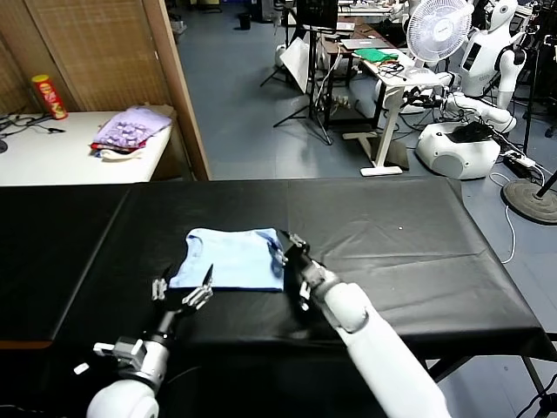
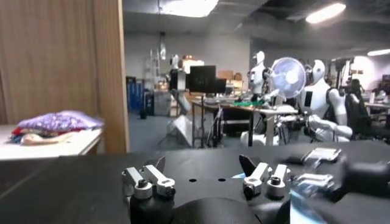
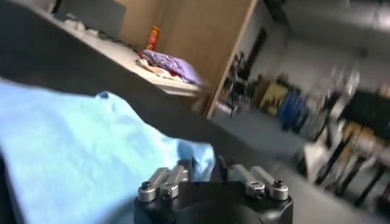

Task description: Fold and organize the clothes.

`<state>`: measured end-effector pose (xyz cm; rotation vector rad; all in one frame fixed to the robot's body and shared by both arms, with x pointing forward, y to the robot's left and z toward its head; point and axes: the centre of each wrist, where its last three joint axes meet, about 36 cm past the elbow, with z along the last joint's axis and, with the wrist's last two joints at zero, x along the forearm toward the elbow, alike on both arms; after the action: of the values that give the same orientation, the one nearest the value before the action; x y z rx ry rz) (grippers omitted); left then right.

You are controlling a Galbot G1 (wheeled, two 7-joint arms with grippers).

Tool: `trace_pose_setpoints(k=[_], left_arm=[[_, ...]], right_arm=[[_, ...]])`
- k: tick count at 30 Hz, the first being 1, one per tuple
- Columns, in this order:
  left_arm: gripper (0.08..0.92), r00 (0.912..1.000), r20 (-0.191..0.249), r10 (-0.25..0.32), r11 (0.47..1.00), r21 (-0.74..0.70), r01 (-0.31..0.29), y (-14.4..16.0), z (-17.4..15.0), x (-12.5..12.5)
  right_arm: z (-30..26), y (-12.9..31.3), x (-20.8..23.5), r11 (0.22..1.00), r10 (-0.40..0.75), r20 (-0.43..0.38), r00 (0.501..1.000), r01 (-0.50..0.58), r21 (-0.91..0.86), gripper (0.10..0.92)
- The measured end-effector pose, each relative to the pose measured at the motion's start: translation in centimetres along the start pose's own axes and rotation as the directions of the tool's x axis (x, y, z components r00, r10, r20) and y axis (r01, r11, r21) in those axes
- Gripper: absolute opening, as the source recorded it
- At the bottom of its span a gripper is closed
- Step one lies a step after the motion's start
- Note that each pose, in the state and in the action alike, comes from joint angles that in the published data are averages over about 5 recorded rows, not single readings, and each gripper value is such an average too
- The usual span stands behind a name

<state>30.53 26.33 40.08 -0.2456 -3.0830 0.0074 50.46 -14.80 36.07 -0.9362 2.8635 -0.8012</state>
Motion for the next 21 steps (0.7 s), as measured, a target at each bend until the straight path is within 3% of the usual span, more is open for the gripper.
trace_pose_setpoints(k=[4, 7, 11, 16, 21], left_arm=[[0.798, 0.9992, -0.038, -0.014, 1.000, 0.009, 0.015, 0.7, 0.3, 0.0], [0.798, 0.9960, -0.077, -0.045, 0.999, 0.010, 0.046, 1.0, 0.2, 0.4], [0.798, 0.9882, -0.125, -0.088, 0.996, 0.002, 0.089, 1.3, -0.7, 1.5], [0.798, 0.9833, -0.154, -0.098, 0.995, -0.021, 0.095, 1.9, -1.5, 4.5], [0.798, 0.9689, -0.212, -0.127, 0.991, 0.002, 0.131, 2.4, -1.7, 7.7]], right_arm=[[1.0, -0.8, 3.6, 0.998, 0.040, 0.020, 0.999, -0.041, 0.050, 0.668], [1.4, -0.7, 7.1, 0.995, 0.099, -0.001, 0.995, -0.099, 0.009, 0.772], [0.2, 0.2, 12.0, 0.975, 0.176, -0.056, 0.983, -0.182, -0.126, 0.797], [-2.2, 2.2, 18.0, 0.912, 0.244, -0.156, 0.957, -0.281, -0.299, 0.798], [-4.6, 4.6, 22.6, 0.853, 0.304, -0.276, 0.912, -0.390, -0.348, 0.798]])
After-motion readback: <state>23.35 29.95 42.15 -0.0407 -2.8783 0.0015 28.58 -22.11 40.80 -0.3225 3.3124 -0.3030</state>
